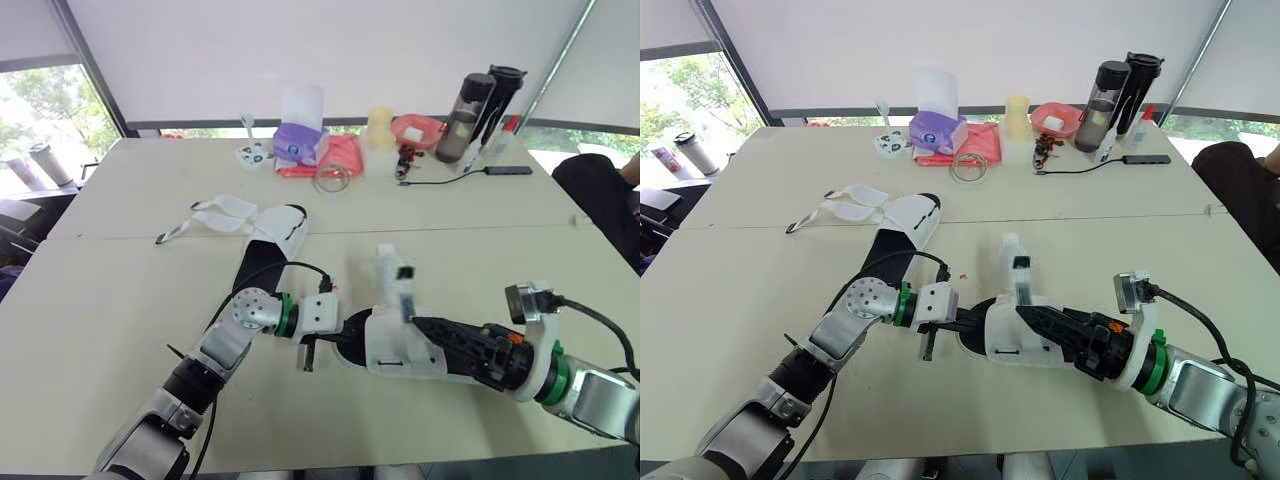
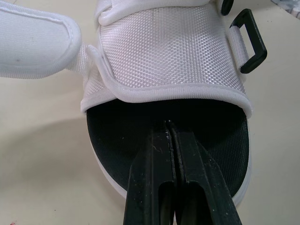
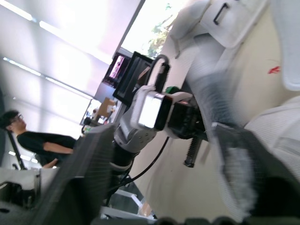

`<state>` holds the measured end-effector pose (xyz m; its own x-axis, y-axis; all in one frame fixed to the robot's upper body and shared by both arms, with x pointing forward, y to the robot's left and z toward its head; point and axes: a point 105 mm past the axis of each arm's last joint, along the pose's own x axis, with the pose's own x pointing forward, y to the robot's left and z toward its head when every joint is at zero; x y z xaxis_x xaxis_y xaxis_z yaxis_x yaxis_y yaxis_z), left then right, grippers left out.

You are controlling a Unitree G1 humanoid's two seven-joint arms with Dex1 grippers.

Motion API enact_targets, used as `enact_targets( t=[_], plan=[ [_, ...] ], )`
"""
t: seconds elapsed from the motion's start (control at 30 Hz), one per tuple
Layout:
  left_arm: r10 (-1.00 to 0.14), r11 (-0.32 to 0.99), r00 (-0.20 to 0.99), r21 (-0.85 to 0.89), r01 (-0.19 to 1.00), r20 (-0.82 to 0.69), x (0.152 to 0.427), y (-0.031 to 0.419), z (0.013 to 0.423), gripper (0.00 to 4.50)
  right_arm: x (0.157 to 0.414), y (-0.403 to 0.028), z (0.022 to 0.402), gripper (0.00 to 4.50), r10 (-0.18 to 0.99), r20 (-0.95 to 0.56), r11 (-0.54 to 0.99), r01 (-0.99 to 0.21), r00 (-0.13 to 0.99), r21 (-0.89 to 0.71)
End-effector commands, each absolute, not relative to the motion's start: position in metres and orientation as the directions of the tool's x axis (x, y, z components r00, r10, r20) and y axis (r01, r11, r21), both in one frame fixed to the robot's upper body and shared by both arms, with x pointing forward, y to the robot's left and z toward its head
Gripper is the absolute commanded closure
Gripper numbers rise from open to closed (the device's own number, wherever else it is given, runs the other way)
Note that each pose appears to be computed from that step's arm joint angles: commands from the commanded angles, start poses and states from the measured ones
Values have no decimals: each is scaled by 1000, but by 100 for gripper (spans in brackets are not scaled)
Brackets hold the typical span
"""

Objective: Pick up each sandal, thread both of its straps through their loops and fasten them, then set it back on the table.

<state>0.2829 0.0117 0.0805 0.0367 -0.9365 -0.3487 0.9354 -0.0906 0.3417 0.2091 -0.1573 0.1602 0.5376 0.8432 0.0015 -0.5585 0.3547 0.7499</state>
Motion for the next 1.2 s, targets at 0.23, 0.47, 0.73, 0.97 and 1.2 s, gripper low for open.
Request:
enact_targets(
  t=[0.23,0.47,0.73,0.97,1.2],
  plan=[
    [-900,-90,49,293,952,-434,282,17,56,450,247,-187,186,1,749,-103,638,-669,655,381],
    [-903,-92,46,296,951,-428,285,12,57,450,269,-189,182,1,792,-256,611,-721,555,327],
    [-907,-68,65,298,952,-416,286,11,57,450,277,-187,185,1,856,-338,512,-736,392,443],
    [-909,-44,84,294,955,-409,284,13,56,450,274,-182,179,1,880,-384,453,-738,280,500],
    [-909,-32,95,294,955,-405,284,13,56,450,275,-176,165,1,873,-428,446,-742,236,501]
  ],
)
